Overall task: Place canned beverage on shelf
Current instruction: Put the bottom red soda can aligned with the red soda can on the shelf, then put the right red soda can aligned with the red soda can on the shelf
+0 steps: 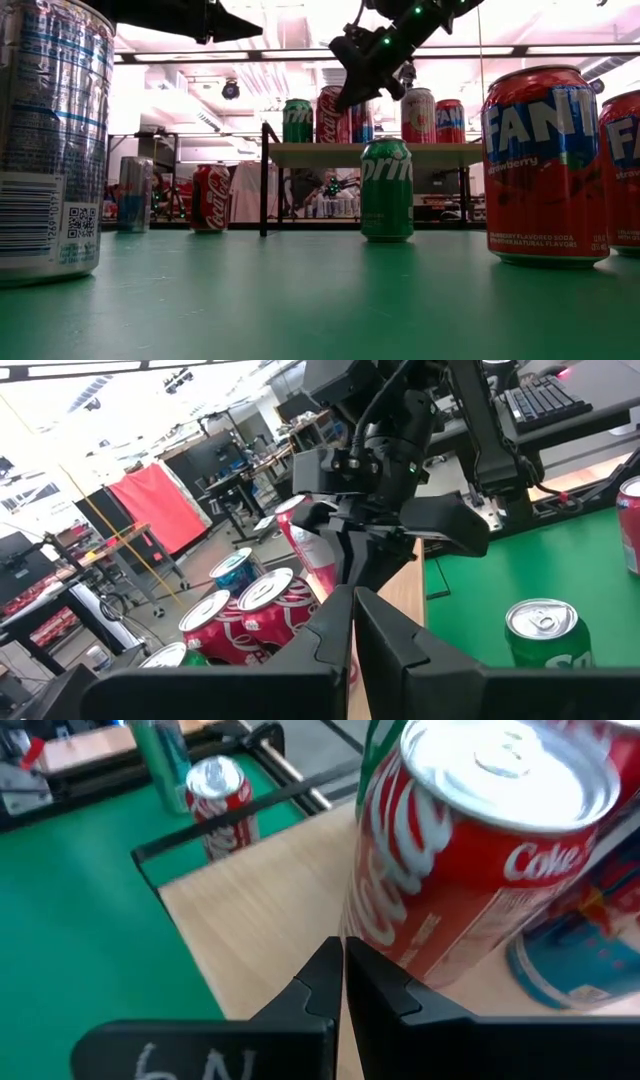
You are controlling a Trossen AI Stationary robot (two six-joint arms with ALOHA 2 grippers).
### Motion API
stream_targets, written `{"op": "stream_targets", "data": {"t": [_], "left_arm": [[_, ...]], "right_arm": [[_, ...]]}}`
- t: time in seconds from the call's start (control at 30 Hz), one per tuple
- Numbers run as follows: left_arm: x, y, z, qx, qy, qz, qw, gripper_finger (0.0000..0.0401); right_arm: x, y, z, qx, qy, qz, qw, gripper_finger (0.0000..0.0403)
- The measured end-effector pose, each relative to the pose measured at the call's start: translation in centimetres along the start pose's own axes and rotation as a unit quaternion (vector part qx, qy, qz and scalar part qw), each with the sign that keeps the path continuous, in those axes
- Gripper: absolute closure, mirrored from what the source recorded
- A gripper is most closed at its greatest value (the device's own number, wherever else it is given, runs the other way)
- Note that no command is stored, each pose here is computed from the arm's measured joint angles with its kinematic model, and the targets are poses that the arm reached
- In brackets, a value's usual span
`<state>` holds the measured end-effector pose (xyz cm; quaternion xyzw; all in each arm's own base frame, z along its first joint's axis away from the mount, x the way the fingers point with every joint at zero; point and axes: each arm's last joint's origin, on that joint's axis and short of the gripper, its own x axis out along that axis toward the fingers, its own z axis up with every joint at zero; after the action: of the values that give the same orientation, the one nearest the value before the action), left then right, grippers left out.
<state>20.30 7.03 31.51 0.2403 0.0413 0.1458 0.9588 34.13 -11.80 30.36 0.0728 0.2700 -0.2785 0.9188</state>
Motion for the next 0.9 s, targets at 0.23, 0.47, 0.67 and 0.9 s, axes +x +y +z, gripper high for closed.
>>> {"op": "stream_targets", "data": {"t": [0.23,0.47,0.67,0.9], "left_arm": [[0.0,0.0,-0.1,0.002,0.001,0.001,1.000,0.0401],[0.0,0.0,-0.1,0.002,0.001,0.001,1.000,0.0401],[0.0,0.0,-0.1,0.002,0.001,0.001,1.000,0.0401],[0.0,0.1,-0.1,0.002,0.002,0.002,1.000,0.0401]], "right_arm": [[0.4,-0.5,-0.1,0.001,0.004,-0.007,1.000,0.0394],[0.7,-0.6,-0.2,-0.007,0.006,-0.010,1.000,0.0394],[0.4,-0.5,0.0,-0.007,0.002,-0.008,1.000,0.0394],[-1.5,0.3,1.0,-0.019,-0.001,0.006,1.000,0.0394]]}}
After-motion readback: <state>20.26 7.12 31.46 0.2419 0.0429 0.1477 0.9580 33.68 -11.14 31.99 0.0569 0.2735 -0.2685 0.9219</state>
